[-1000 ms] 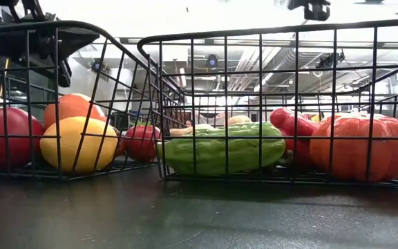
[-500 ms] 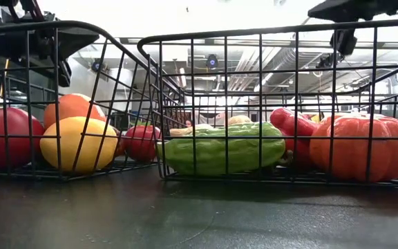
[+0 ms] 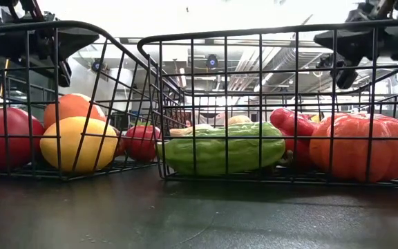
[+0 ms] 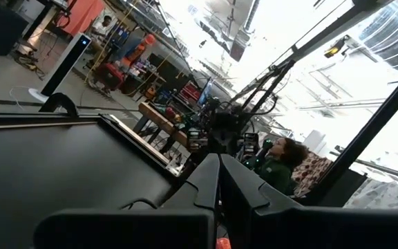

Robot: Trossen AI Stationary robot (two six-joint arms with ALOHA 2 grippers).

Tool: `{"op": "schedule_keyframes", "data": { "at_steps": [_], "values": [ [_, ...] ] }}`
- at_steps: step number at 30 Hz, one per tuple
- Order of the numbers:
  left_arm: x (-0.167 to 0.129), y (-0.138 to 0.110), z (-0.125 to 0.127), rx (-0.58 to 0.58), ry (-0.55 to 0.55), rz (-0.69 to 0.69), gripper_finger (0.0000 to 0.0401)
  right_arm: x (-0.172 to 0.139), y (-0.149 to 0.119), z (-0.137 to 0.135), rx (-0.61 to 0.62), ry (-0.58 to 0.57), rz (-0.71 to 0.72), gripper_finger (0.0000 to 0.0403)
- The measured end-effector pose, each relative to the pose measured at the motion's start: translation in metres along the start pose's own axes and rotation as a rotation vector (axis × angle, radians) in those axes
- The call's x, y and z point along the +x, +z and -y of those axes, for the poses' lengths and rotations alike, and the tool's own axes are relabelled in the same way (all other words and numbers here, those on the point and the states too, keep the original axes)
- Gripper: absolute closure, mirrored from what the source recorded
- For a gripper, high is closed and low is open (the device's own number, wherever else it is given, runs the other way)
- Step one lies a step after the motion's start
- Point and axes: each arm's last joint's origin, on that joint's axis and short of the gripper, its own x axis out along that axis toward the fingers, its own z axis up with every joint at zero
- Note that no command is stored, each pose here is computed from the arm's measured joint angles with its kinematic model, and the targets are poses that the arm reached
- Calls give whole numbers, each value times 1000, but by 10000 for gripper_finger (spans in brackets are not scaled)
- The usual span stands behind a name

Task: Sort produce into baskets
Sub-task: Return to Home Position

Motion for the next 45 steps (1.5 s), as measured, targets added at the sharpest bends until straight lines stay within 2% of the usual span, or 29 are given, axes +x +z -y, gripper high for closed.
{"op": "schedule_keyframes", "data": {
  "at_steps": [7,14,22,28,31,37,45],
  "values": [
    [0,0,0,-1,0,0,401,-4,-16,11,19,99,147,403],
    [-2,1,1,-4,-8,10,401,-3,-23,9,-34,141,52,403],
    [-12,4,-1,-4,-8,16,400,-2,-35,16,9,76,-72,403],
    [-14,-9,-11,35,95,-110,400,-3,-46,24,21,-20,-182,403],
    [-14,-11,-12,40,98,-139,400,-4,-48,26,20,-49,-216,403],
    [-14,-11,-12,38,88,-143,400,-3,-45,23,-162,1,-185,403],
    [-14,-11,-12,39,88,-144,400,-3,-46,22,-281,65,-216,403]
  ]
}}
